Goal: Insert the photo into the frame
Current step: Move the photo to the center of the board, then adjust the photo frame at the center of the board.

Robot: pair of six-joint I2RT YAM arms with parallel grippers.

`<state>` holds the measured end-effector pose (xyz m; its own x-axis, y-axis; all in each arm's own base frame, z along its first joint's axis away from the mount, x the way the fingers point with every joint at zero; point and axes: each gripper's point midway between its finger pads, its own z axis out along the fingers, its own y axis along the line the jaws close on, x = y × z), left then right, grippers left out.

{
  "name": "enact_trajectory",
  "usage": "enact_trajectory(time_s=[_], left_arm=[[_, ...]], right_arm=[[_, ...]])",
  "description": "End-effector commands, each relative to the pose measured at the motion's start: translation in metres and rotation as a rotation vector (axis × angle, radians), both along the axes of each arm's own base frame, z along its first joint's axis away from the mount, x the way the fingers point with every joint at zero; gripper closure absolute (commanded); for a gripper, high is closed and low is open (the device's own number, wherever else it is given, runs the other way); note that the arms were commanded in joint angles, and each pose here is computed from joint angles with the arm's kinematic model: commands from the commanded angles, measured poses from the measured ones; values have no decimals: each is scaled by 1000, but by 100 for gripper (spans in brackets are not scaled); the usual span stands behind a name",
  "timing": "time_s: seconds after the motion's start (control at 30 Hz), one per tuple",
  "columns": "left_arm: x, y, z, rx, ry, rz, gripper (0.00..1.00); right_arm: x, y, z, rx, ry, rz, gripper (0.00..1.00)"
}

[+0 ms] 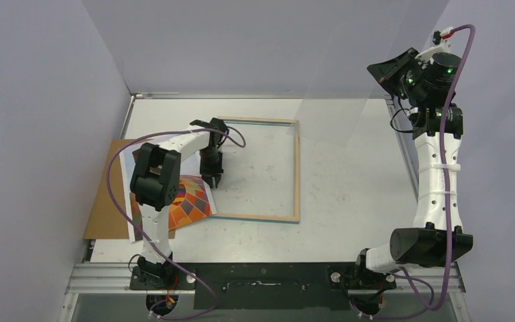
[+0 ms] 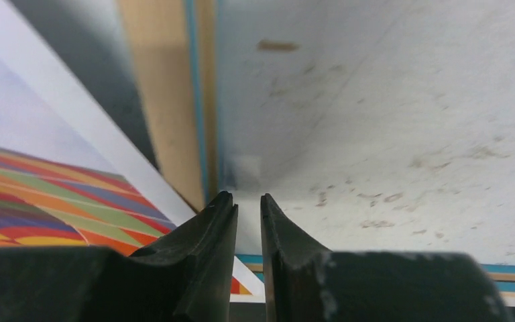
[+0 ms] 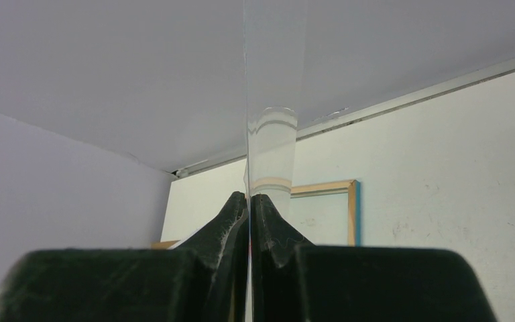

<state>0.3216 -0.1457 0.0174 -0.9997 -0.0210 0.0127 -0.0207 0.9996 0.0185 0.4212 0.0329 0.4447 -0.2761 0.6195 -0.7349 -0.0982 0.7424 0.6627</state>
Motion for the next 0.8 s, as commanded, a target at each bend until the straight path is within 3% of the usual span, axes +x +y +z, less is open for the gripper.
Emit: enact_trajectory(time_s=[0.0, 0.27, 0.43, 0.57, 0.63, 0.77], left_arm=[[-6, 18, 28, -33, -57, 45, 82], [-11, 46, 34, -45, -97, 120, 84], [10, 22, 41, -203, -155, 79, 67], [40, 8, 49, -261, -231, 62, 63], [61, 12, 55, -222, -291, 76, 60], [96, 48, 56, -7, -421, 145, 39]], right_arm=[[-4, 7, 17, -6, -62, 24, 100], [0, 11, 12, 7, -51, 34, 100], [1, 14, 9, 3, -44, 39, 100], [1, 18, 3, -1, -29, 50, 100], [-1, 20, 1, -2, -23, 60, 100], [-3, 24, -4, 1, -11, 73, 100]])
